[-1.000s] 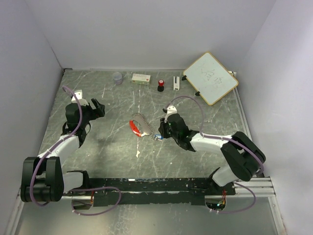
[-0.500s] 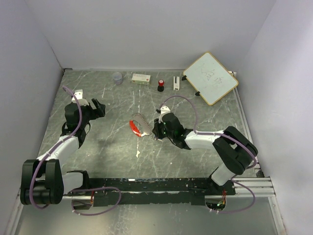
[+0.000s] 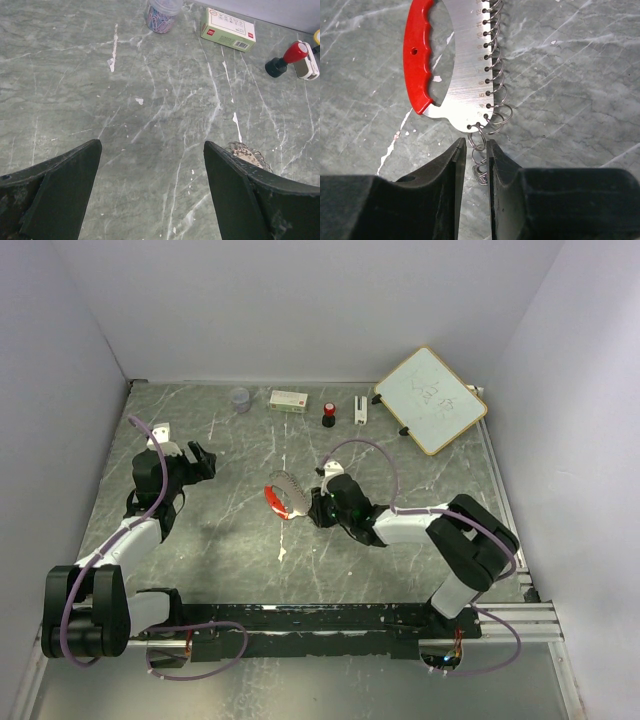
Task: Remove the keys from the keyring
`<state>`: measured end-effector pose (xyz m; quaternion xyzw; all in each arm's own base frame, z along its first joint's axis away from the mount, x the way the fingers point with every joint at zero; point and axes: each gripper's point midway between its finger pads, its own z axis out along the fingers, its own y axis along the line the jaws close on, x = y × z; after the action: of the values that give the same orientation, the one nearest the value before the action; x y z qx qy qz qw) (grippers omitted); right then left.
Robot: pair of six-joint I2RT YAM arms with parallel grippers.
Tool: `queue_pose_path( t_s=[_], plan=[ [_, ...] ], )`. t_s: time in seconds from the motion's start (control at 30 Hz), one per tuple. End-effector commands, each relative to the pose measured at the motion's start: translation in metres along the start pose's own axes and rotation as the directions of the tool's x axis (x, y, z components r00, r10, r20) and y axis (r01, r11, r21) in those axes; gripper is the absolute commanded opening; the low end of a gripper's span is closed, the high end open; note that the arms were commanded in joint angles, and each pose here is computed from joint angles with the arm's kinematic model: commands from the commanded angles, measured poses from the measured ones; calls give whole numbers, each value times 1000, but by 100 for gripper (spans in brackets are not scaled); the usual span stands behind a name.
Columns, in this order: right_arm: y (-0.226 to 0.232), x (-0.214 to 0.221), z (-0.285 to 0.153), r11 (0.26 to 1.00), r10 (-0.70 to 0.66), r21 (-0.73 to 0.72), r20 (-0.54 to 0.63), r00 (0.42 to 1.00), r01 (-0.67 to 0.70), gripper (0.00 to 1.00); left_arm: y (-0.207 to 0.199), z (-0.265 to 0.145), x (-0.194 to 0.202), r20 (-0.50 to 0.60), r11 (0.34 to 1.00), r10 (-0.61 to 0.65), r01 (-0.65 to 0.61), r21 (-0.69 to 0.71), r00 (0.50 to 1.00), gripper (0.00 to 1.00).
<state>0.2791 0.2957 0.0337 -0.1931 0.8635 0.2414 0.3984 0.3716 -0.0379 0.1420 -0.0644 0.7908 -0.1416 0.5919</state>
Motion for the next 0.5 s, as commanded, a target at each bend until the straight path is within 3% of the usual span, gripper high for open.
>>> queue_pose_path(
  t_s=[0.0,0.47],
  plan=[
    [3,-12,4,1000,-16,5,32,999,16,24,-13,2,-17,47,998,-5,2,55,999,95],
    [-1,4,17,1000,-19,15,-1,1000,19,29,-14,3,-15,46,998,-10,7,61,999,95]
  ],
)
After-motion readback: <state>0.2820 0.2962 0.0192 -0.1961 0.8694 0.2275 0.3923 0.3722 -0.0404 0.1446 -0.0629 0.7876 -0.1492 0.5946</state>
